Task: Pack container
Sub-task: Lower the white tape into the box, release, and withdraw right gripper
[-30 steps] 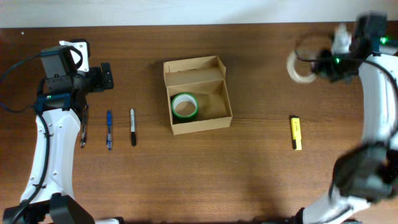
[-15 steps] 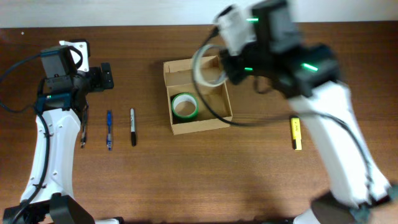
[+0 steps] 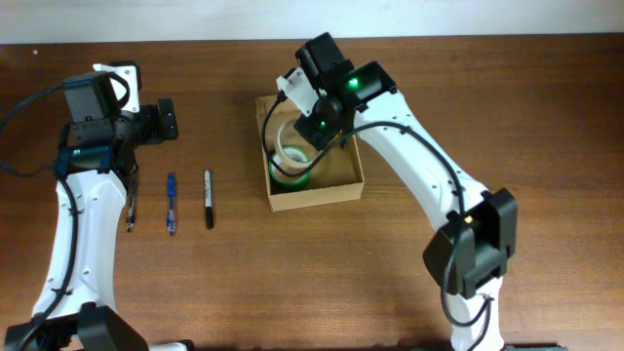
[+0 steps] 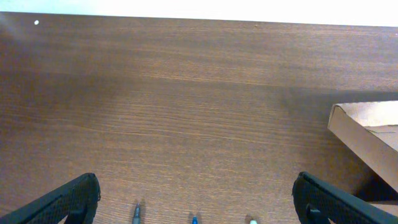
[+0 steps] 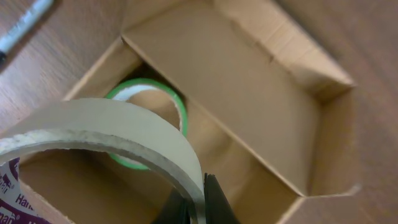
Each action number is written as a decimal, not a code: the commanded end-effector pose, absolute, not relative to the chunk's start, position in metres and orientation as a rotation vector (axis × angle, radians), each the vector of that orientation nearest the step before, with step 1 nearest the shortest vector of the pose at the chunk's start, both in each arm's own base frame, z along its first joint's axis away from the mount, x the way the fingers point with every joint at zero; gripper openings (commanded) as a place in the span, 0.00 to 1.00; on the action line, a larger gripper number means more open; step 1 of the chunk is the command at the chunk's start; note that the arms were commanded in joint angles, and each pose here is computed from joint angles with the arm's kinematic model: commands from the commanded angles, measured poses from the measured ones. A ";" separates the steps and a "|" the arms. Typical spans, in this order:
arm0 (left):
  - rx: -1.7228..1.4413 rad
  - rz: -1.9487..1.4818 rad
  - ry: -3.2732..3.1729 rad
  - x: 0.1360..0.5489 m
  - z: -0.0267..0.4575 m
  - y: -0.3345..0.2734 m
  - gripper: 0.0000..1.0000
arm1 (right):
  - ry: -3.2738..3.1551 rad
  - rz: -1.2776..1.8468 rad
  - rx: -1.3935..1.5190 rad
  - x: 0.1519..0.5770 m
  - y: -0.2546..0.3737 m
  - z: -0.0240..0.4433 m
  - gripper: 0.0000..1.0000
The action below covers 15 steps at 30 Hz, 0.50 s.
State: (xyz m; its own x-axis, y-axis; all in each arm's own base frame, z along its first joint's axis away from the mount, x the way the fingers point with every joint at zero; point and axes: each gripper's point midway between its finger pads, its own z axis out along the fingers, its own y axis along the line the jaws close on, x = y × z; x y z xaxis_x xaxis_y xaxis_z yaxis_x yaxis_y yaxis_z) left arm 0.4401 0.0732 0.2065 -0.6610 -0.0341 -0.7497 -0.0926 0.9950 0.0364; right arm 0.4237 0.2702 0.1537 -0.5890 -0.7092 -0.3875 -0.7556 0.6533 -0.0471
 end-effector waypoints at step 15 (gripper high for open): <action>-0.097 0.077 2.278 0.444 0.213 0.074 0.99 | 2.654 0.268 -1.253 0.406 0.290 0.077 0.04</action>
